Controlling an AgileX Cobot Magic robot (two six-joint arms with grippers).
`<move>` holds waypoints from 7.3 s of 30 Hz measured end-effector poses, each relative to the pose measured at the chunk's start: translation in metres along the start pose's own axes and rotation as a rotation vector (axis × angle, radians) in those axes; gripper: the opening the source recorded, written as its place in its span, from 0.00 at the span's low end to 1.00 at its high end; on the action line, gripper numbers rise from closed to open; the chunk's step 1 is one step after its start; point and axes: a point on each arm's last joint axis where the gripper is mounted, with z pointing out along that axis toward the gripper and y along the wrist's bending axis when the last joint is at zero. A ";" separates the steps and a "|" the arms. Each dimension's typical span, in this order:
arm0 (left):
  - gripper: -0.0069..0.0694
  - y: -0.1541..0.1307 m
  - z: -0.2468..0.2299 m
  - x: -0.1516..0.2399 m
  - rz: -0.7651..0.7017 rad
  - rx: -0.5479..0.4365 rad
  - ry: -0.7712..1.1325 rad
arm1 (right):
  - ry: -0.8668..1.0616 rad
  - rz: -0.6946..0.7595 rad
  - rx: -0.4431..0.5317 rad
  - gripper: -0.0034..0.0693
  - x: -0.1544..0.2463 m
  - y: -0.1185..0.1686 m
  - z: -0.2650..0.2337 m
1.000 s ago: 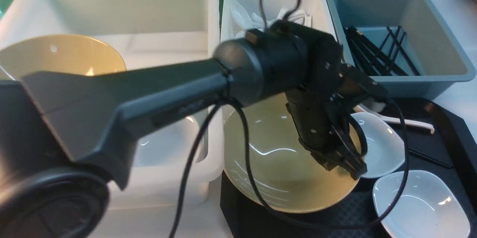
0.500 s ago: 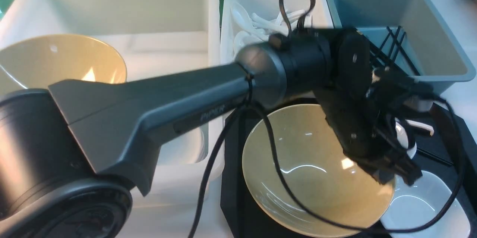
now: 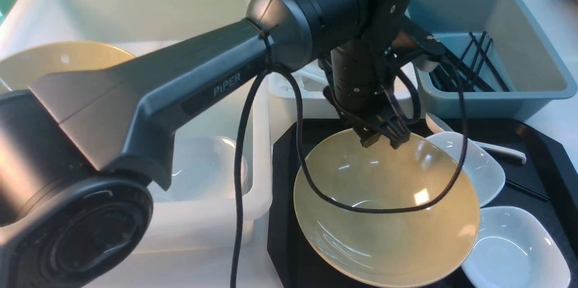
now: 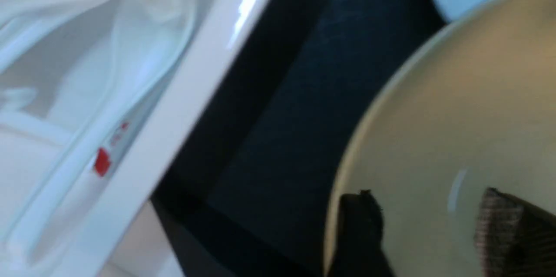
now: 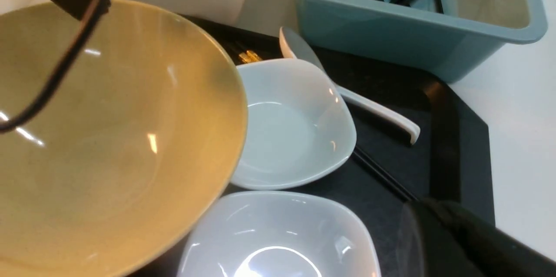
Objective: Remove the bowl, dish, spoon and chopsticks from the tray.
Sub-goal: Use the left arm to grab the yellow noodle bowl on the left, then use the left arm to put the noodle bowl into the large storage box on the left, then use the right arm to grab the plate, then use the right arm to put the plate into the large storage box on the left
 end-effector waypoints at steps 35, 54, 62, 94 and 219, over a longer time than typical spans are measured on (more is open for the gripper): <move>0.09 0.002 -0.116 0.008 0.036 0.026 -0.250 | -0.015 0.013 -0.005 0.14 -0.001 0.000 0.000; 0.09 0.158 -0.272 0.268 -0.799 -0.455 -0.330 | 0.004 0.016 -0.009 0.16 0.000 0.001 0.000; 0.09 0.204 -0.187 0.364 -1.263 -0.361 -0.411 | 0.000 0.017 -0.009 0.17 0.000 0.001 0.000; 0.73 0.194 -0.203 0.358 -1.286 -0.311 -0.439 | -0.004 -0.001 -0.042 0.20 0.005 0.005 0.003; 0.10 -0.066 -0.135 0.396 -0.269 -0.770 -1.130 | 0.141 -0.922 -0.796 0.34 -0.179 0.302 0.203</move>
